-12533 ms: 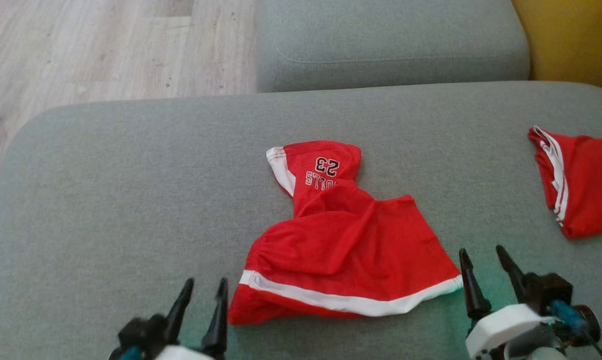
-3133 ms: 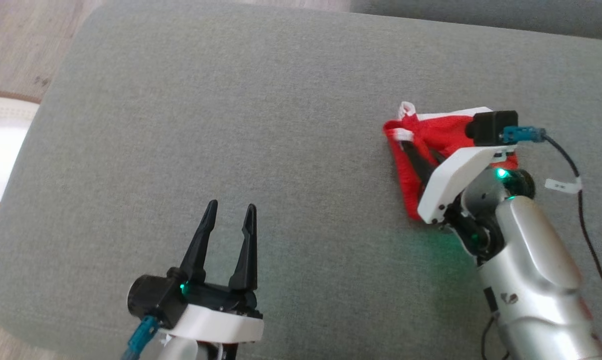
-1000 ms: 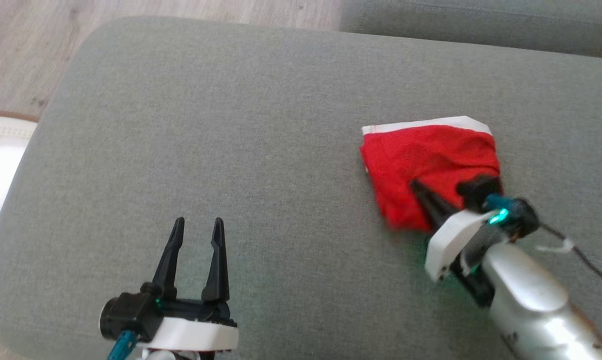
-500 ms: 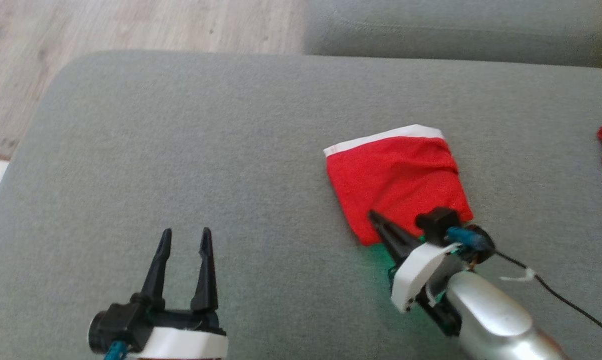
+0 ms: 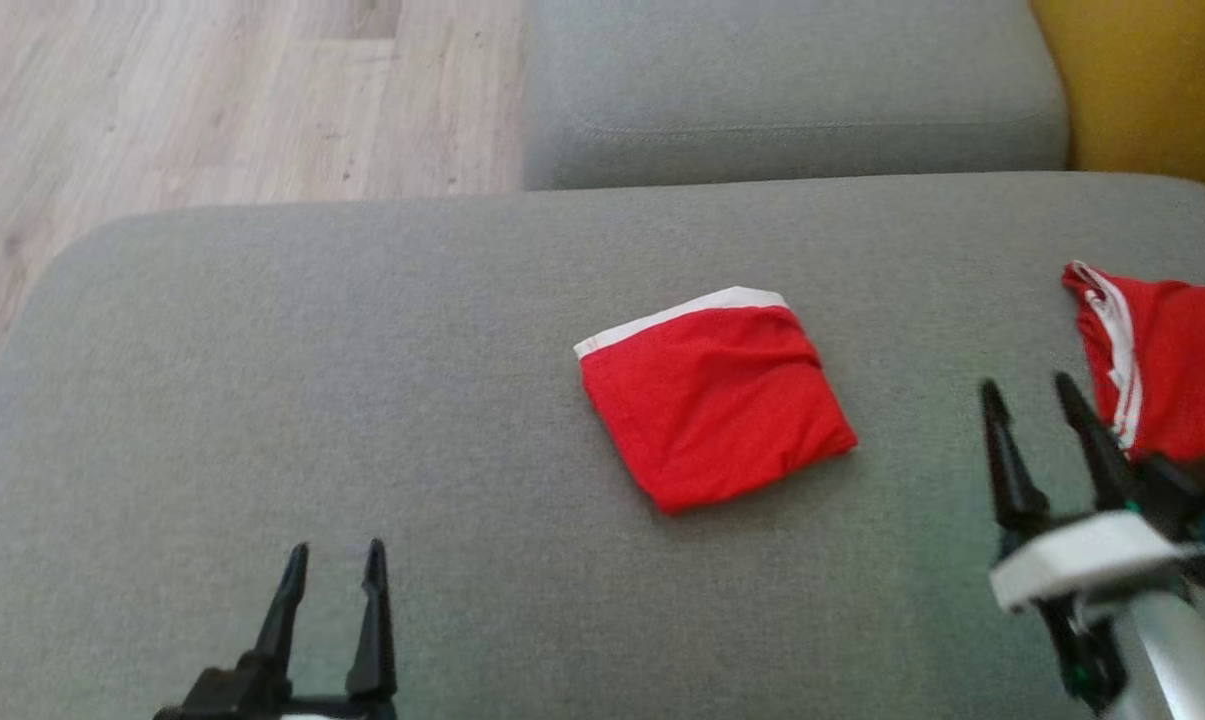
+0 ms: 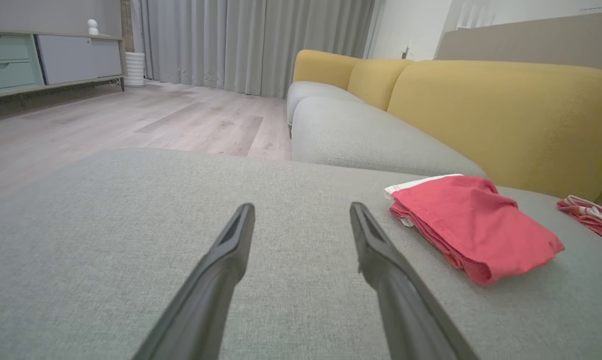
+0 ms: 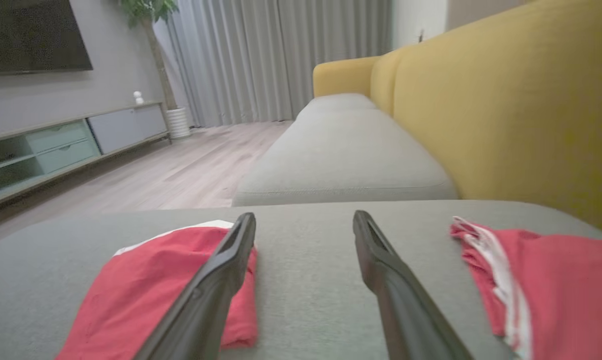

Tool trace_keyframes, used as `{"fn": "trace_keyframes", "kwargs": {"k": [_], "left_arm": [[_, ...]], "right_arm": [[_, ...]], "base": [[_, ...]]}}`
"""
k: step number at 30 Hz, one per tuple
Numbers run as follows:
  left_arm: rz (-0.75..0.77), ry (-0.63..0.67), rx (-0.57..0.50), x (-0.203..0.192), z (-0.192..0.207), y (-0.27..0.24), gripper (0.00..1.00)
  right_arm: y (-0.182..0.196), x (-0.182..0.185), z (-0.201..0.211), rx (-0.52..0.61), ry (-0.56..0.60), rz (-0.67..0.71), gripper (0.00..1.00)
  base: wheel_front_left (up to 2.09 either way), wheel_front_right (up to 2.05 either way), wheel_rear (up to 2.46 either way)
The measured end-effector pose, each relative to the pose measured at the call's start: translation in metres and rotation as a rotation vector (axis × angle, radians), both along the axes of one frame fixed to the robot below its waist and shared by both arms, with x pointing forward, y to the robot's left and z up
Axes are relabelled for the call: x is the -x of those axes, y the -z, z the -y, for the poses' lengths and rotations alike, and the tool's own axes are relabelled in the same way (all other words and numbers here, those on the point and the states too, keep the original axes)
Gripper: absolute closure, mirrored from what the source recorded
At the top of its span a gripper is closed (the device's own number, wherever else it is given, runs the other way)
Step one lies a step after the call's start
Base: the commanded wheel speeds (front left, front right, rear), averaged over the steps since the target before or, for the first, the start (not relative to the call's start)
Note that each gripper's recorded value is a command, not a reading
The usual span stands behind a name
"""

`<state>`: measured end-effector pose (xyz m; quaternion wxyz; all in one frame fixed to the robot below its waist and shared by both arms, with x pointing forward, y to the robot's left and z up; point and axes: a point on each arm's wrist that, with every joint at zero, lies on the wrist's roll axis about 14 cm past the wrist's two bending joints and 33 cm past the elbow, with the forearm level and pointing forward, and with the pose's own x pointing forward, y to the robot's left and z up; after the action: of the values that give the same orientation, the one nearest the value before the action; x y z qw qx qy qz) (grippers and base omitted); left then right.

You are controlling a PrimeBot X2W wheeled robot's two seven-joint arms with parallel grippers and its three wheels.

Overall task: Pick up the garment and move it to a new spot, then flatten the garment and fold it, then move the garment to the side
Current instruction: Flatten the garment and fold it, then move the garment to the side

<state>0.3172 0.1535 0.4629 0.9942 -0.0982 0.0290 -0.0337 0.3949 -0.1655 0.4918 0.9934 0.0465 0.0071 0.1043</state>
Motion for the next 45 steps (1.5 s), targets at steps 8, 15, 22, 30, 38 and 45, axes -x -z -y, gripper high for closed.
{"fn": "trace_keyframes", "kwargs": {"k": [8, 15, 22, 30, 38, 45], "left_arm": [[-0.073, 0.027, -0.049, 0.006, -0.001, 0.024, 0.0], [-0.099, -0.027, -0.06, 0.009, -0.02, 0.031, 0.0], [-0.114, -0.039, -0.067, 0.015, -0.026, 0.036, 0.0], [-0.119, -0.056, -0.061, 0.02, -0.031, 0.038, 0.0], [-0.116, -0.057, -0.057, 0.021, -0.032, 0.037, 0.0], [-0.119, -0.048, -0.057, 0.011, -0.028, 0.036, 0.0]], "right_arm": [[0.015, 0.037, 0.016, 0.012, 0.071, -0.02, 0.0], [0.029, 0.048, -0.001, -0.002, 0.036, -0.061, 0.0], [0.035, 0.047, -0.018, -0.016, -0.006, -0.081, 0.0], [0.041, 0.045, -0.031, -0.016, -0.044, -0.105, 0.0], [0.05, 0.043, -0.035, -0.06, -0.047, -0.146, 0.0], [0.025, -0.029, -0.045, -0.116, -0.119, -0.283, 0.0]], "base": [[0.0, 0.0, 0.0], [0.0, 0.0, 0.0], [0.0, 0.0, 0.0], [0.0, 0.0, 0.0], [0.0, 0.0, 0.0], [0.0, 0.0, 0.0]]}}
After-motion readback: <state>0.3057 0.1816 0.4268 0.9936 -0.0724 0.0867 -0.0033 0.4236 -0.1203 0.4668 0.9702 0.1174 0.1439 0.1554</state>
